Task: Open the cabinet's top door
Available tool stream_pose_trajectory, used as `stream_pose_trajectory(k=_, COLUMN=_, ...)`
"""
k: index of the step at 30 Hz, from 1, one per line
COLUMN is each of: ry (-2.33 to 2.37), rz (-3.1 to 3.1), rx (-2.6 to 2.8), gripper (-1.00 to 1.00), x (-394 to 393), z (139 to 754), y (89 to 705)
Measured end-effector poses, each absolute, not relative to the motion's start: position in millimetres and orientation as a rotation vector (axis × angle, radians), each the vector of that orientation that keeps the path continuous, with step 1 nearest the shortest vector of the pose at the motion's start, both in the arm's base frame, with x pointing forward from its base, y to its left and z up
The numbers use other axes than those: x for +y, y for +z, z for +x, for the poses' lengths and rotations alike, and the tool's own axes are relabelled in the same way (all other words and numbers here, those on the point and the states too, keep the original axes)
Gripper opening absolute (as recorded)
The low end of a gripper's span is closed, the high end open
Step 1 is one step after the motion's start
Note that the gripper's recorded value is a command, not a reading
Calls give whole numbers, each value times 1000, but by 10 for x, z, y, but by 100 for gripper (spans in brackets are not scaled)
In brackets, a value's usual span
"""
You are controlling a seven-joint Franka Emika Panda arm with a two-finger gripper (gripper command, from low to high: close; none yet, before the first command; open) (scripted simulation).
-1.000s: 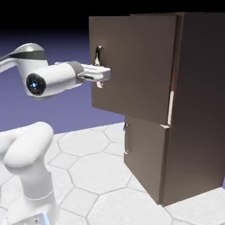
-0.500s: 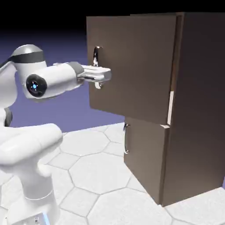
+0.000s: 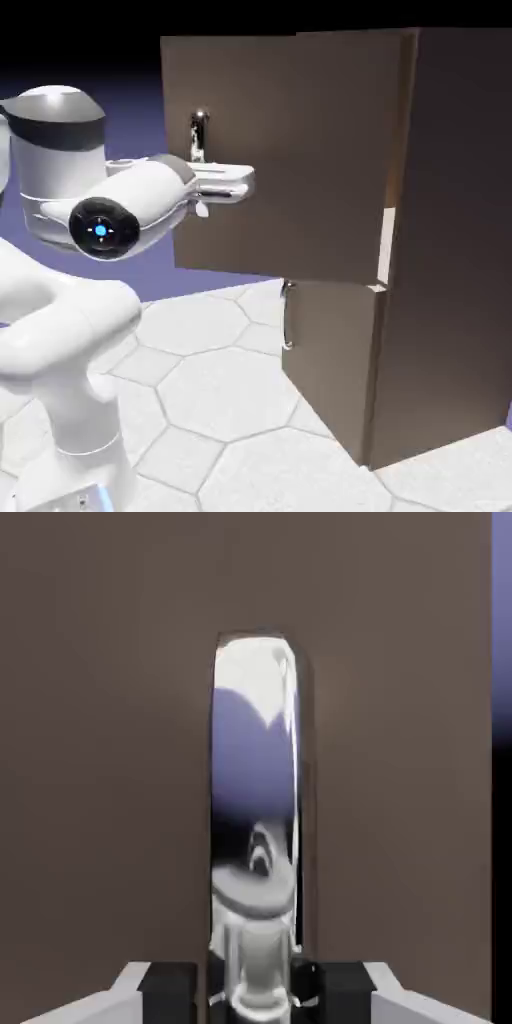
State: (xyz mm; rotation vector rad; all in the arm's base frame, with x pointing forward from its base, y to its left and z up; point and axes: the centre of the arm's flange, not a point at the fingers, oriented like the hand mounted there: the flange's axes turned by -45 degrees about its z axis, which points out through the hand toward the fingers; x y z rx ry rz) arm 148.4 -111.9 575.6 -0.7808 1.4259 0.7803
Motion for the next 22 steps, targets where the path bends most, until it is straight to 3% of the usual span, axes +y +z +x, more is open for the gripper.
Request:
stream_pose_trajectory(k=20, ry=1156, rz=-1157, rx=1242, gripper=-100, x=-2651, z=1734, y=5756)
stream_pose_trajectory(k=21, ry=1166, rz=-1167, rx=1236, gripper=100, x=-2687, z=1750, y=5756)
stream_pose_trajectory(k=22, ry=1167, rz=-1167, rx=1236, gripper=100, x=-2687, z=1748, y=5754)
